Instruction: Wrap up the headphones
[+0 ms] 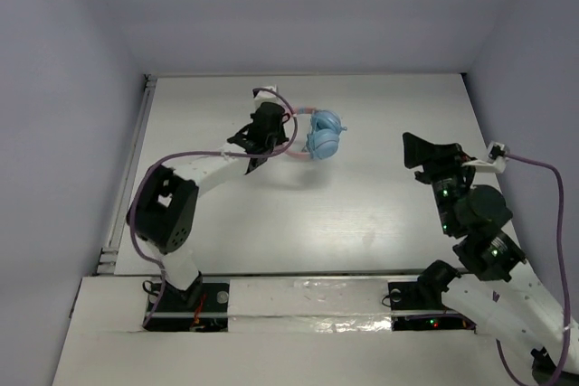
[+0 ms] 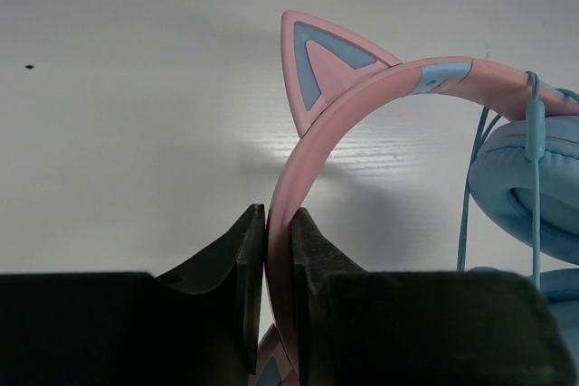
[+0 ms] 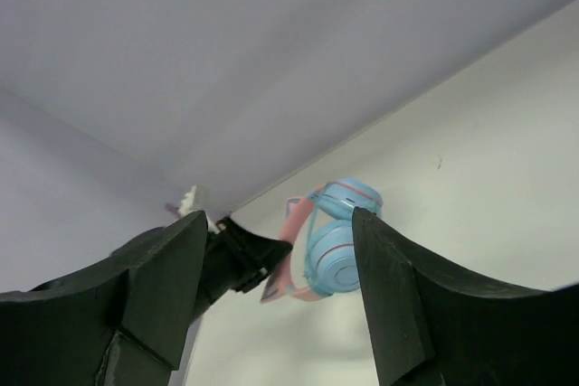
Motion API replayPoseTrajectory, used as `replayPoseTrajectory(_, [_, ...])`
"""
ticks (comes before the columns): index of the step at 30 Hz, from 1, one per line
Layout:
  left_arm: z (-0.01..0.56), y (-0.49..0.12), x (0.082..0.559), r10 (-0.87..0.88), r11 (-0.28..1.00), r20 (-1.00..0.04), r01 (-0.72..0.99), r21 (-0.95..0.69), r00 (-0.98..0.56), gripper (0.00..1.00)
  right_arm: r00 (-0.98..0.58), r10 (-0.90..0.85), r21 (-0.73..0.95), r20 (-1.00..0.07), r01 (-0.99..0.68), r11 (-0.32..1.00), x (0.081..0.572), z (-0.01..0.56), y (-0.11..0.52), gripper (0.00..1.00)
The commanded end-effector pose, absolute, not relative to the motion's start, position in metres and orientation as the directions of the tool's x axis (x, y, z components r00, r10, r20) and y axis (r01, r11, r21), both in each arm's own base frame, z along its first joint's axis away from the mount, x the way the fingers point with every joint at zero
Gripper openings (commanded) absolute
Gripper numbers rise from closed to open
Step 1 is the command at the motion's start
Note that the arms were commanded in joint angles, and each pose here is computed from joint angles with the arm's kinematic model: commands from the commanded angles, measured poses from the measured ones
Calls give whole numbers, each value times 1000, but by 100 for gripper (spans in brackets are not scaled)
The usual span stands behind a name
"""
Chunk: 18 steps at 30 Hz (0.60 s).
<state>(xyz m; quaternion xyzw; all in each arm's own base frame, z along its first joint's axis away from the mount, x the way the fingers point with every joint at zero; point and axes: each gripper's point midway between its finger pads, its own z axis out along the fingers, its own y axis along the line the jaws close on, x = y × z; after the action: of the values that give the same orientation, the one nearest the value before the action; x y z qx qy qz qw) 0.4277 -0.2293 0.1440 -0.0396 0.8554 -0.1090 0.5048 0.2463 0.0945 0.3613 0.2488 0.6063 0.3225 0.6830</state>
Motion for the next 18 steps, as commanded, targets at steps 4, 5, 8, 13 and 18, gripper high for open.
replayPoseTrajectory(4, [157,-262,489,-262,949,-879,58,-309,-397,0,-23,661,658,-750,-123,743,229,332,89,74])
replayPoseTrajectory(5, [151,-264,492,-258,950,-876,57,-307,-407,0,-34,656,654,-754,-123,746,229,328,91,74])
replayPoseTrajectory(8, [129,-269,501,-239,958,-871,42,-283,-430,0,-64,648,651,-759,-120,750,229,315,95,74])
replayPoseTrajectory(13, [117,-267,503,-225,964,-872,31,-264,-435,25,-61,649,652,-758,-109,751,230,311,93,78])
replayPoseTrajectory(18, [127,-258,499,-238,961,-877,26,-274,-418,40,-53,660,661,-749,-116,741,231,317,94,96])
